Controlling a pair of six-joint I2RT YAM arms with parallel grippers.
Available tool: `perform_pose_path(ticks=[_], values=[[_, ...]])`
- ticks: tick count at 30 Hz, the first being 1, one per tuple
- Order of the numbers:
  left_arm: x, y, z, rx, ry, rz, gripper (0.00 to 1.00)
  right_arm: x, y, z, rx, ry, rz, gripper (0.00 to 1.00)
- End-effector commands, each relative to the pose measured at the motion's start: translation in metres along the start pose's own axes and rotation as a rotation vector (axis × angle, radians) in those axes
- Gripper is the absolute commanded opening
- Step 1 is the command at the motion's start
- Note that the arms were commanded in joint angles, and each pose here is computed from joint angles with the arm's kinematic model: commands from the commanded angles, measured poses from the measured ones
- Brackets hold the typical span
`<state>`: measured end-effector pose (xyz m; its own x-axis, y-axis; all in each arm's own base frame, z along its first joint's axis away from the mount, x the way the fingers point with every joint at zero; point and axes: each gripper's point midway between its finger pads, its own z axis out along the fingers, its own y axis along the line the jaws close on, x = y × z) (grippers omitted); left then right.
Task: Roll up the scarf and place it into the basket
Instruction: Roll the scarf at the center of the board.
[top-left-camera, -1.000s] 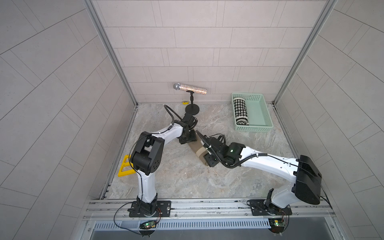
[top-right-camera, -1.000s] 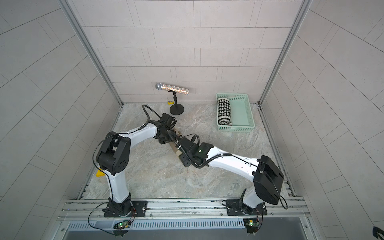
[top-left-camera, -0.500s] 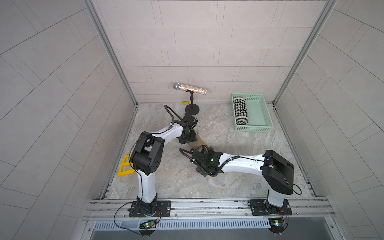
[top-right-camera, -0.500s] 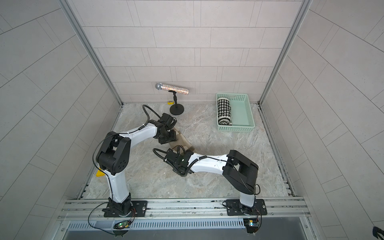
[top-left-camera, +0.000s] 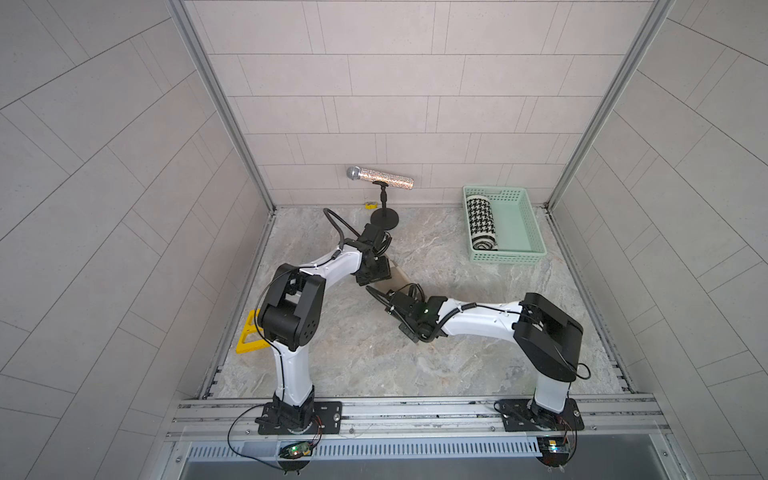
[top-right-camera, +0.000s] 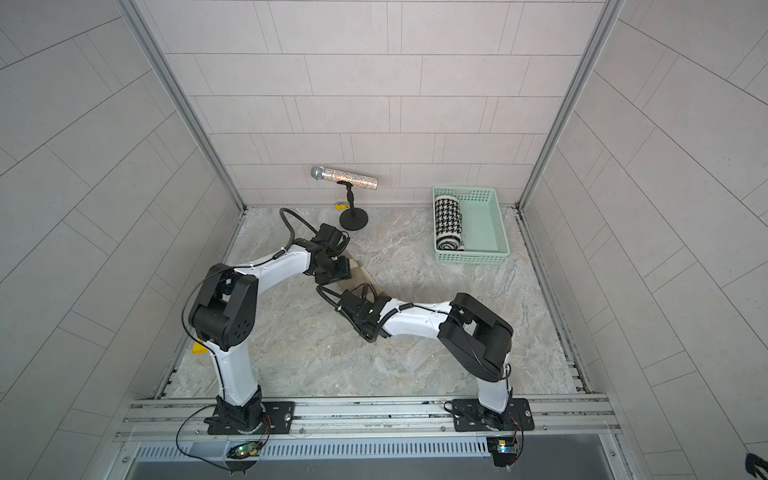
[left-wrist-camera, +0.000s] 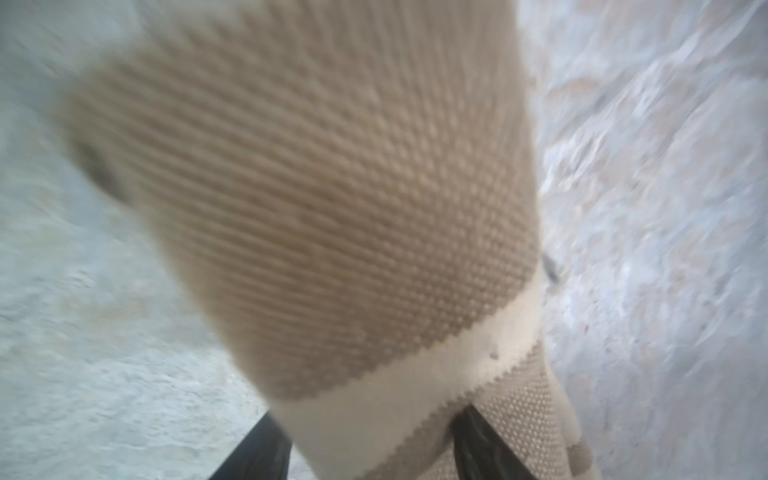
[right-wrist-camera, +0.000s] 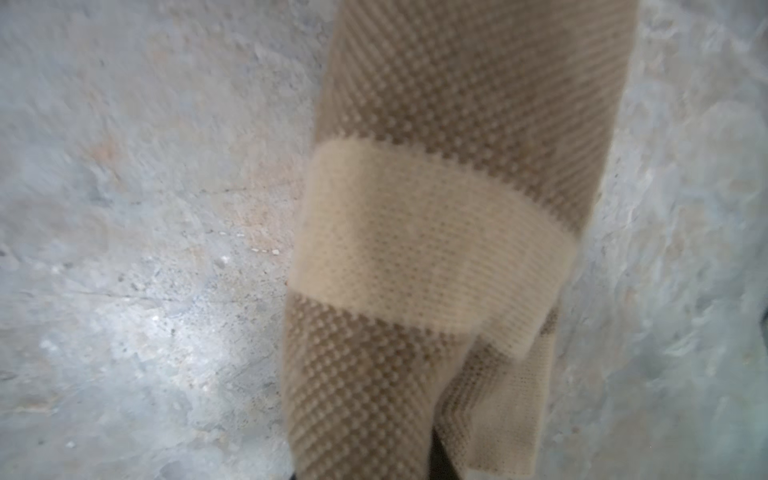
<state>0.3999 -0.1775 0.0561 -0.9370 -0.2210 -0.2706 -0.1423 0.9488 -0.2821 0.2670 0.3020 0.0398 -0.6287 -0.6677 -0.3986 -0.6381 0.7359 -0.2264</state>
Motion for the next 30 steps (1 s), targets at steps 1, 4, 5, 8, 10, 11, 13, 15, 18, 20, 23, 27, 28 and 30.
perform_pose_path(ticks=[1, 4, 5, 8, 10, 11, 13, 15, 18, 20, 23, 27, 28, 30], values=[[-0.021, 0.004, -0.013, 0.030, -0.091, -0.009, 0.64, 0.031, 0.019, -0.004, -0.192, 0.103, 0.109, 0.14], [-0.025, -0.004, -0.006, 0.097, -0.100, -0.033, 0.63, 0.031, 0.019, -0.014, -0.254, 0.096, 0.166, 0.13], [-0.026, -0.008, -0.004, 0.122, -0.099, -0.038, 0.63, 0.031, 0.019, -0.016, -0.269, 0.094, 0.178, 0.13], [-0.031, -0.024, -0.001, 0.206, -0.105, -0.057, 0.62, 0.035, 0.020, -0.018, -0.304, 0.105, 0.205, 0.13], [-0.035, -0.033, 0.000, 0.251, -0.112, -0.067, 0.60, 0.037, 0.023, -0.018, -0.338, 0.117, 0.224, 0.13], [-0.036, -0.035, 0.002, 0.262, -0.110, -0.070, 0.60, 0.038, 0.024, -0.018, -0.357, 0.121, 0.235, 0.13], [-0.038, -0.039, 0.007, 0.287, -0.110, -0.077, 0.58, 0.041, 0.025, -0.019, -0.387, 0.132, 0.257, 0.13], [-0.040, -0.040, 0.013, 0.291, -0.113, -0.083, 0.53, 0.044, 0.024, -0.019, -0.394, 0.138, 0.263, 0.13], [-0.041, -0.036, 0.024, 0.273, -0.113, -0.096, 0.46, 0.050, 0.021, -0.019, -0.390, 0.147, 0.270, 0.13], [-0.047, -0.036, 0.030, 0.276, -0.125, -0.109, 0.46, 0.055, 0.021, -0.018, -0.389, 0.156, 0.270, 0.13], [-0.058, -0.041, 0.036, 0.314, -0.145, -0.149, 0.48, 0.061, 0.023, -0.017, -0.398, 0.172, 0.268, 0.13], [-0.073, -0.048, 0.046, 0.327, -0.169, -0.168, 0.49, 0.071, 0.028, -0.017, -0.429, 0.200, 0.281, 0.12], [-0.076, -0.048, 0.049, 0.322, -0.172, -0.169, 0.49, 0.073, 0.029, -0.018, -0.439, 0.203, 0.290, 0.12], [-0.084, -0.049, 0.054, 0.316, -0.182, -0.165, 0.49, 0.075, 0.031, -0.021, -0.463, 0.203, 0.317, 0.13]])
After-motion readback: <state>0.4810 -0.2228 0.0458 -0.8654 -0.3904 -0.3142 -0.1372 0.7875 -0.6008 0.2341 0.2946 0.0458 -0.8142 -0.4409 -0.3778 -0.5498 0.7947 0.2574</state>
